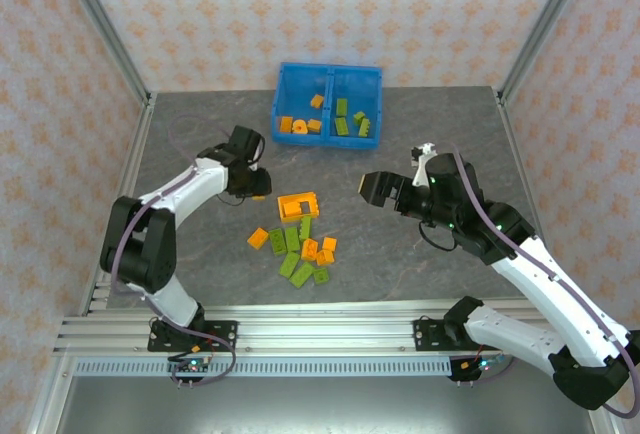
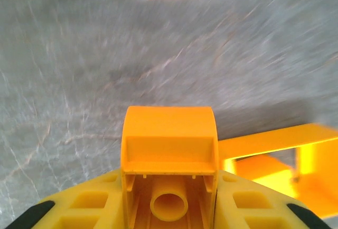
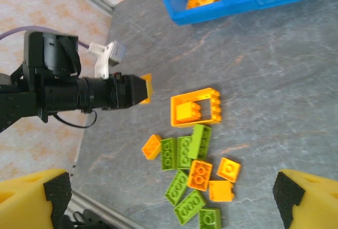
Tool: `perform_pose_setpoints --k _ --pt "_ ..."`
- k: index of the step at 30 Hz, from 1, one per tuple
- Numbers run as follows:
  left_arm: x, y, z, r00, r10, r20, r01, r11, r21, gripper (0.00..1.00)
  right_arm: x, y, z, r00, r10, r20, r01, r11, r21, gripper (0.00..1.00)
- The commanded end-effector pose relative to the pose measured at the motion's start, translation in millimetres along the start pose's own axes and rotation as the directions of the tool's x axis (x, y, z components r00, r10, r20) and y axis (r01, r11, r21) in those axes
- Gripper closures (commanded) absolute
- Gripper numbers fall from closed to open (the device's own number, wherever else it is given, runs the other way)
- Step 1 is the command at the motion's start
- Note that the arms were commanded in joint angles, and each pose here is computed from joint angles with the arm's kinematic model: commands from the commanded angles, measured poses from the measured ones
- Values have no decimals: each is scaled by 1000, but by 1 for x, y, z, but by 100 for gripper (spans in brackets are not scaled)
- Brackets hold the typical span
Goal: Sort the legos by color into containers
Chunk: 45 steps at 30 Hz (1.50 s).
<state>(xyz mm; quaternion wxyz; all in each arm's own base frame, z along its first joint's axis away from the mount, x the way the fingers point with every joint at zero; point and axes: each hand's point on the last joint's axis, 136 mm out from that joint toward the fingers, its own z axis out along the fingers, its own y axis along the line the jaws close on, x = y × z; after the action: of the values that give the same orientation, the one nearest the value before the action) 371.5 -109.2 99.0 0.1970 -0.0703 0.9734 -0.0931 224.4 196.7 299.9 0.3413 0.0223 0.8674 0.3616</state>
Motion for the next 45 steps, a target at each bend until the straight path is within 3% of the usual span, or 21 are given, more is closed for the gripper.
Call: perform_pose_setpoints --k 1,8,12,18,23,29,33,39,45 --pt "-49 -32 -34 988 -9 153 -8 994 109 68 -5 27 -3 1000 2 17 0 990 -142 1" --pt "-133 -78 -59 947 5 321 -66 981 180 69 -7 24 -2 999 12 31 -8 992 -128 1" --pt "-175 -98 -34 946 22 322 -77 984 159 69 -6 21 -1 999 21 32 -17 993 -116 1" --pt "-244 -111 -3 910 21 415 -61 995 84 69 -6 19 -1 999 24 36 -20 994 -105 1" --pt "-277 -119 23 882 -12 472 -33 996 88 68 -6 14 -5 999 23 40 -20 996 -84 1" --pt "-282 -129 45 876 -60 479 -20 987 161 59 -8 14 -8 999 17 52 -14 997 -73 1" --pt "-284 -139 34 870 -66 488 -35 980 194 48 -8 13 -7 999 15 47 -12 998 -68 1" --pt "-279 -152 -19 874 -50 484 -80 967 243 43 -9 14 -6 999 13 45 -10 998 -64 1" --pt "-213 -153 -77 907 117 404 -209 958 194 43 -8 10 -8 998 15 54 -12 999 -52 1"
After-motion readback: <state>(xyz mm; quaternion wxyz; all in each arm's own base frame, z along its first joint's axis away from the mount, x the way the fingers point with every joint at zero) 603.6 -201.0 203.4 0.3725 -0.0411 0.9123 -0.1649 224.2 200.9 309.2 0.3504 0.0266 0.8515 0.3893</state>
